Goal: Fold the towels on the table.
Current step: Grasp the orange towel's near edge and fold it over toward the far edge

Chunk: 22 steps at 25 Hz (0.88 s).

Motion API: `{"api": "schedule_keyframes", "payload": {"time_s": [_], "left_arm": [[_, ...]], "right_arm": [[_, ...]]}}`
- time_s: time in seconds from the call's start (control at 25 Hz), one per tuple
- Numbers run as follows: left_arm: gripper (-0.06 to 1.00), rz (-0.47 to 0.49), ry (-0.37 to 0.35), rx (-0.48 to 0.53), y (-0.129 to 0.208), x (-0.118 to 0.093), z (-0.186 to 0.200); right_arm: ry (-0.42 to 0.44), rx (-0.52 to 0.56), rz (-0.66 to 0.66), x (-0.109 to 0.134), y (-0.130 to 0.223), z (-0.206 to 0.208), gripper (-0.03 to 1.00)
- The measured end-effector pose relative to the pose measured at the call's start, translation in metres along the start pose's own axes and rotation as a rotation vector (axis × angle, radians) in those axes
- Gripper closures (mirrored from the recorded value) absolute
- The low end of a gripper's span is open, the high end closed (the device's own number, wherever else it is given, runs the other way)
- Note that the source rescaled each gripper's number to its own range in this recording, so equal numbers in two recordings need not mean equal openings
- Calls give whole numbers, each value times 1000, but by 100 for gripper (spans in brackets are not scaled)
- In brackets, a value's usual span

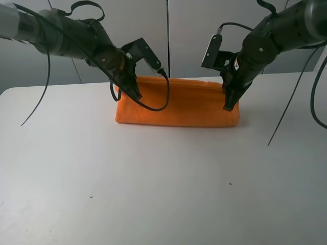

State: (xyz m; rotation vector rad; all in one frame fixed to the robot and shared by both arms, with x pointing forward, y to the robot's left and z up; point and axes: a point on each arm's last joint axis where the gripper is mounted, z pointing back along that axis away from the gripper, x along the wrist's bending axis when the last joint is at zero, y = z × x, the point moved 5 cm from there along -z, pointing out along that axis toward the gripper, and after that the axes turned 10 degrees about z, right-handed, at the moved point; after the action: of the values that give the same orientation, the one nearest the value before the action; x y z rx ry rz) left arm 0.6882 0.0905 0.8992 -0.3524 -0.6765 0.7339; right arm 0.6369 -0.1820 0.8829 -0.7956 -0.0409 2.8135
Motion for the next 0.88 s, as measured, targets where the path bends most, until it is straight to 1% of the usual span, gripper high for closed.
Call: {"api": "schedule_keyframes", "payload": {"time_s": [0.08,0.24,0.56,0.88], "left_arm": [[94,8,-10,-12,0,0,-4],[94,20,-12,-17,3,-5,-14],[94,6,-22,-20,9,-13,-34],[94,-15,-23,-44,7,-11,-35]], "right_arm": [[4,2,28,1,0,-6,97],[4,-2,38,3,2,-17,97],[-2,-3,55,10,1,-34,97],[-6,-1,54,12,2,-38,96]]}}
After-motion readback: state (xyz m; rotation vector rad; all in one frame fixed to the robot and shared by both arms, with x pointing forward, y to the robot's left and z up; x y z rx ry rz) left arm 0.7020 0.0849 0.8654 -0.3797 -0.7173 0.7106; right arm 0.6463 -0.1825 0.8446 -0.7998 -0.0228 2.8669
